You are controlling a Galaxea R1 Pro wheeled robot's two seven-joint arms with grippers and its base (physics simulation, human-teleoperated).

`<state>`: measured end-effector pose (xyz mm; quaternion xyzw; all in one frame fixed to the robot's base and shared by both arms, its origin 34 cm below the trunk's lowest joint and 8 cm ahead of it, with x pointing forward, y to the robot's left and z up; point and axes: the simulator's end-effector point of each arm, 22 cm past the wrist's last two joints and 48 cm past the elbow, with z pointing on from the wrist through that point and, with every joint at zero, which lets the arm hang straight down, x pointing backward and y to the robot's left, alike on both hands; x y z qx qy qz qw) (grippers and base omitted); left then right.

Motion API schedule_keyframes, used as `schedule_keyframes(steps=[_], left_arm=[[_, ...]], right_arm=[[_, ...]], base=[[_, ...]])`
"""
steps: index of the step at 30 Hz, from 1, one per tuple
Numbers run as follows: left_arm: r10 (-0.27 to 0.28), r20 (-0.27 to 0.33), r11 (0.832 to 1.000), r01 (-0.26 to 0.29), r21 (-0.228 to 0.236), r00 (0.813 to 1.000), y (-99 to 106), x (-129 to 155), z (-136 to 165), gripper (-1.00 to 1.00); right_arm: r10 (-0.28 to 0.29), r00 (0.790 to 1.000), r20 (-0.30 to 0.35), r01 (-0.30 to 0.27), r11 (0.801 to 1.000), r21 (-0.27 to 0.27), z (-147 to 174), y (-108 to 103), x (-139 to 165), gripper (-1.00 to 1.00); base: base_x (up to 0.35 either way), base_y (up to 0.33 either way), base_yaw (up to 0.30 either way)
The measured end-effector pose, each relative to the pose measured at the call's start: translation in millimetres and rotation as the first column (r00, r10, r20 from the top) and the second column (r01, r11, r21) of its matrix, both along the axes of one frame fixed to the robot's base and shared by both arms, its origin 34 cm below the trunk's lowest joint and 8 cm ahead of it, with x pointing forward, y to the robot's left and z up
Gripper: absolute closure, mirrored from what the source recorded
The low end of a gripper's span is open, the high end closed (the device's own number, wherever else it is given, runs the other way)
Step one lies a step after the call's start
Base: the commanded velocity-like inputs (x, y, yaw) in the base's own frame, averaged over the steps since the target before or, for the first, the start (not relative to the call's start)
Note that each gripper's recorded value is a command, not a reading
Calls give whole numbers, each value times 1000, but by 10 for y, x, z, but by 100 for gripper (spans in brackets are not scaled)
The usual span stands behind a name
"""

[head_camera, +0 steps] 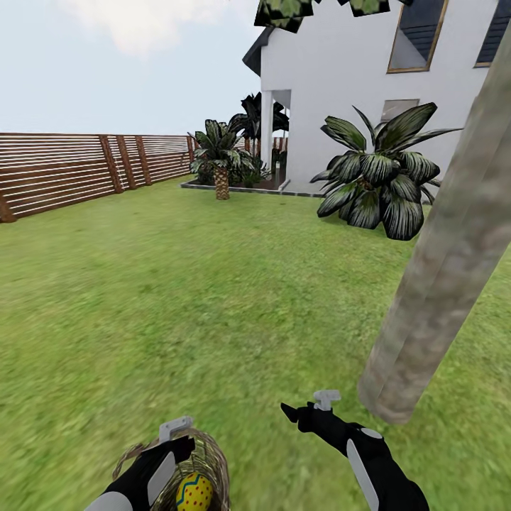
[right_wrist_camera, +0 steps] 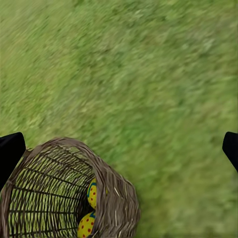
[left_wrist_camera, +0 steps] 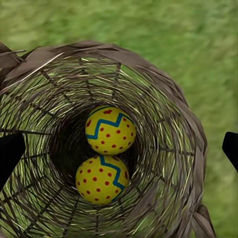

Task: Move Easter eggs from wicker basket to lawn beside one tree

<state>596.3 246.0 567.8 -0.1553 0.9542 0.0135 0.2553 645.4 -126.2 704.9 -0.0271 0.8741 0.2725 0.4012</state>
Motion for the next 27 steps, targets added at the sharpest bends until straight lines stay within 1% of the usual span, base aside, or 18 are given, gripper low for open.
schedule_keyframes(steps=[12,18,27], left_arm=[[6,1,1000,-6,1,1000,19,2,-192,-100],[3,-8,1000,-3,-14,1000,8,-30,-317,-100],[5,-11,1000,-5,-19,1000,25,-38,-325,-100]], right_arm=[[0,1000,0,0,1000,0,-201,-2,-7,-100],[-1,1000,0,1,1000,-1,-305,-4,-11,-100],[-2,1000,0,2,1000,-1,-306,-5,-11,-100]], base=[[0,0,0],[0,0,0],[0,0,0]])
